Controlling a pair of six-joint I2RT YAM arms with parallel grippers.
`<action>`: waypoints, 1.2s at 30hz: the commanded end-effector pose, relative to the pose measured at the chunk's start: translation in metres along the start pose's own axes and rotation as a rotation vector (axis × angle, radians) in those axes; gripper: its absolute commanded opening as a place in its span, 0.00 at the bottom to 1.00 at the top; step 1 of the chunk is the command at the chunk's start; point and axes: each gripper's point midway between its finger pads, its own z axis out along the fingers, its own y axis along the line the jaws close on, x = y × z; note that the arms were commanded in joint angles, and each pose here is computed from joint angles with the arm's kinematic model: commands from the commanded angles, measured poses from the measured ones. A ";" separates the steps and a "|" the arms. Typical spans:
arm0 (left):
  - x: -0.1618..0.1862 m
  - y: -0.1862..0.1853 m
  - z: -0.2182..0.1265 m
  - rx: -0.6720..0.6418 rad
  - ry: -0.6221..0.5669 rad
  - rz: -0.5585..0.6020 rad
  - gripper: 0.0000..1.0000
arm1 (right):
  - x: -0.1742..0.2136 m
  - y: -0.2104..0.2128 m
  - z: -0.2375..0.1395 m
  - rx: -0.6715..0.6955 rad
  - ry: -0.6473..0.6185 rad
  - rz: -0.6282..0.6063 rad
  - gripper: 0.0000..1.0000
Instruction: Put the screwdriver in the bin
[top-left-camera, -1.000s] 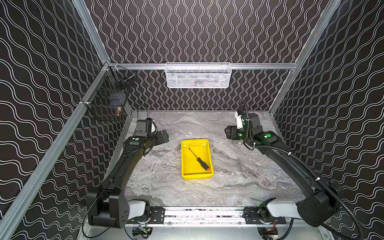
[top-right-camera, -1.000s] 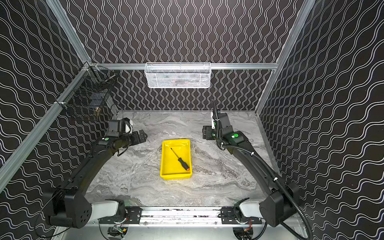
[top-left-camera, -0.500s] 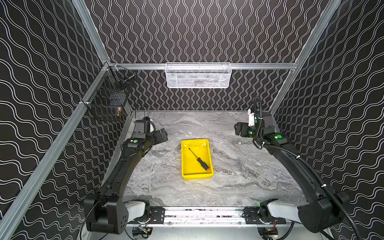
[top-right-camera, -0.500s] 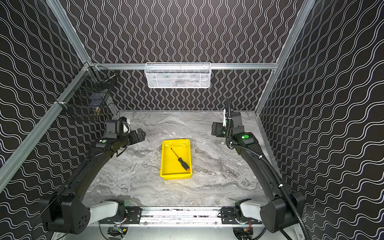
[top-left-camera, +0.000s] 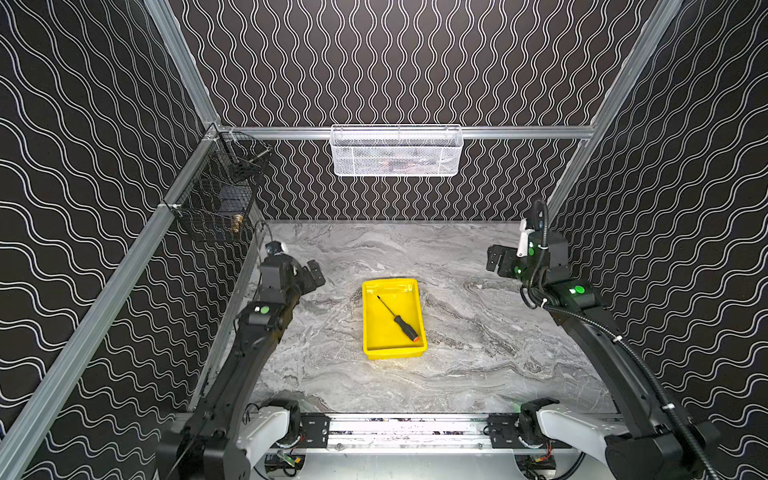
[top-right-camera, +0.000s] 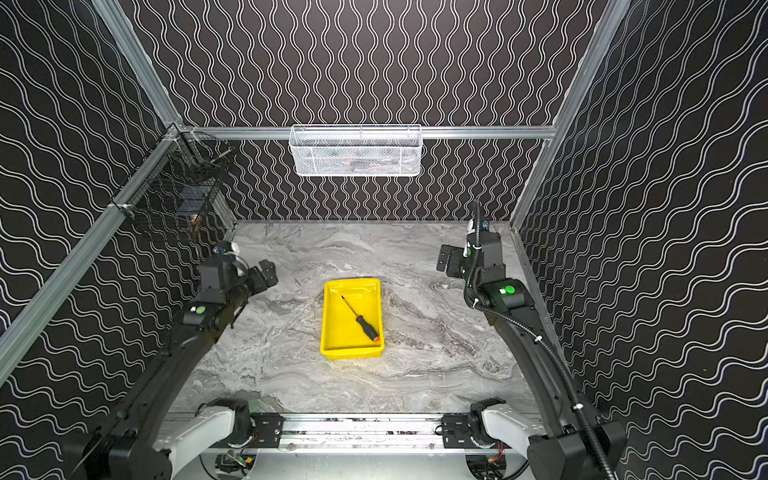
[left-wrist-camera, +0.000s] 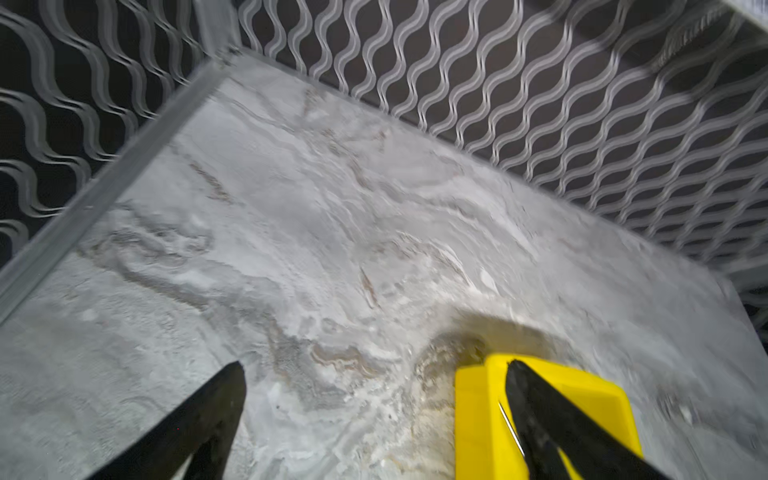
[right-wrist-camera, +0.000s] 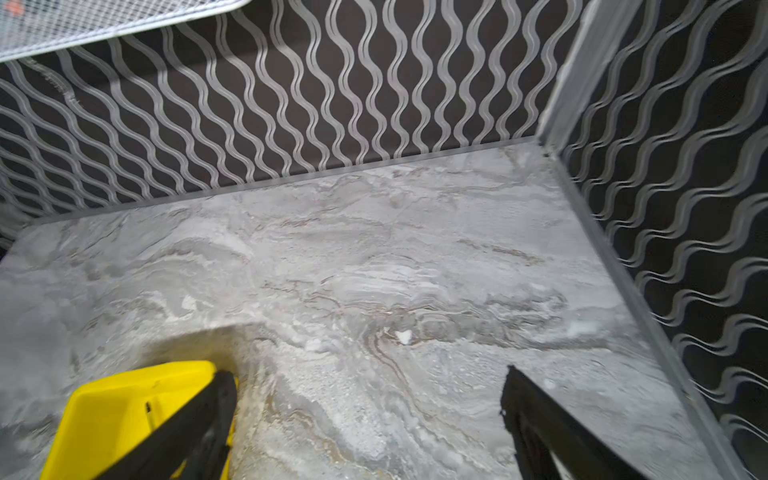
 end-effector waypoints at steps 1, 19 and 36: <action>-0.040 0.005 -0.010 0.026 -0.304 -0.131 0.99 | -0.014 -0.023 -0.007 0.103 -0.093 0.062 0.99; 0.019 0.057 0.063 -0.249 -0.316 0.386 0.99 | 0.042 -0.046 0.051 0.167 -0.330 -0.184 0.99; 0.077 0.042 0.099 -0.088 -0.198 0.518 0.99 | 0.089 -0.064 0.086 0.155 -0.297 -0.193 0.99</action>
